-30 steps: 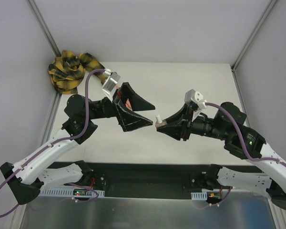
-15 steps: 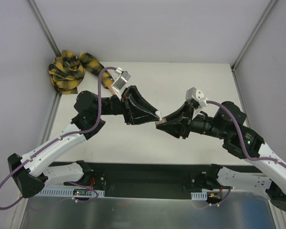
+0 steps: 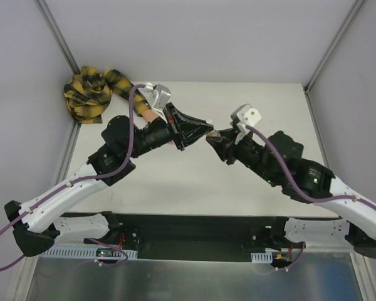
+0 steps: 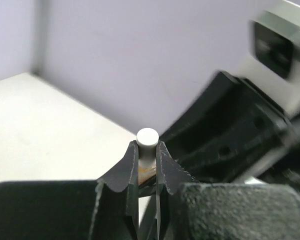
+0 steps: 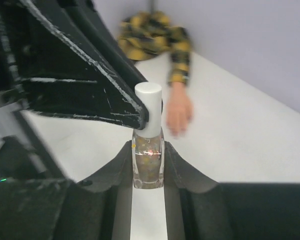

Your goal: Paint the nails

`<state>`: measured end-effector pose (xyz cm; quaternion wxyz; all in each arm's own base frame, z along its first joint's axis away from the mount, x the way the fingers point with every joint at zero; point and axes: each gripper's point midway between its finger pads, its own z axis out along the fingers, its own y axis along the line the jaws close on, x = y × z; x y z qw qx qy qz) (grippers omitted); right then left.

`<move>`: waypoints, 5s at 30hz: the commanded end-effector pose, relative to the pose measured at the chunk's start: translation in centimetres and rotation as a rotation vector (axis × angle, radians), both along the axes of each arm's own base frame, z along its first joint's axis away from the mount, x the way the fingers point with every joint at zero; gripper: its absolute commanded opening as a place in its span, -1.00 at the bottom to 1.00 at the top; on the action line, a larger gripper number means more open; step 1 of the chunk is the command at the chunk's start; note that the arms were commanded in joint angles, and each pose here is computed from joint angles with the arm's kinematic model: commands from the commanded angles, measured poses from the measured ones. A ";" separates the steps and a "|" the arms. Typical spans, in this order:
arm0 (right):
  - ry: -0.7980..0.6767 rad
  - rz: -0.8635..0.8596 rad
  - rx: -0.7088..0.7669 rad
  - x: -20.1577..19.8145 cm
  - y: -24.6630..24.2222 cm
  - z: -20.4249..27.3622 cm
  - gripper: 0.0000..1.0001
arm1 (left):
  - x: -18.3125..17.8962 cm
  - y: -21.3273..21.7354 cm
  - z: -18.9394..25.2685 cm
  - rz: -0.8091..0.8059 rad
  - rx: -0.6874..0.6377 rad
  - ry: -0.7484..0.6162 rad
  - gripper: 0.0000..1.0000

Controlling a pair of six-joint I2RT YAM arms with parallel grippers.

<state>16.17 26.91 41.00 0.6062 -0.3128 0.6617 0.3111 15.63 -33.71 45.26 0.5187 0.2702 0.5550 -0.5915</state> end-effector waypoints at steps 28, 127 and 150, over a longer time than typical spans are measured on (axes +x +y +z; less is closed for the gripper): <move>-0.023 0.048 0.071 -0.4 -0.8 0.1 -1.00 | -1.4 2.3 -1.7 0.083 0.039 0.163 0.52; 0.004 0.159 -0.024 -4.2 -3.6 -1.4 -1.00 | -4.2 -0.5 -1.1 -0.080 0.331 0.180 0.26; -0.005 0.142 -0.026 -3.8 -3.5 -1.4 -1.00 | -3.8 -2.0 -1.3 -0.086 0.367 0.167 -0.33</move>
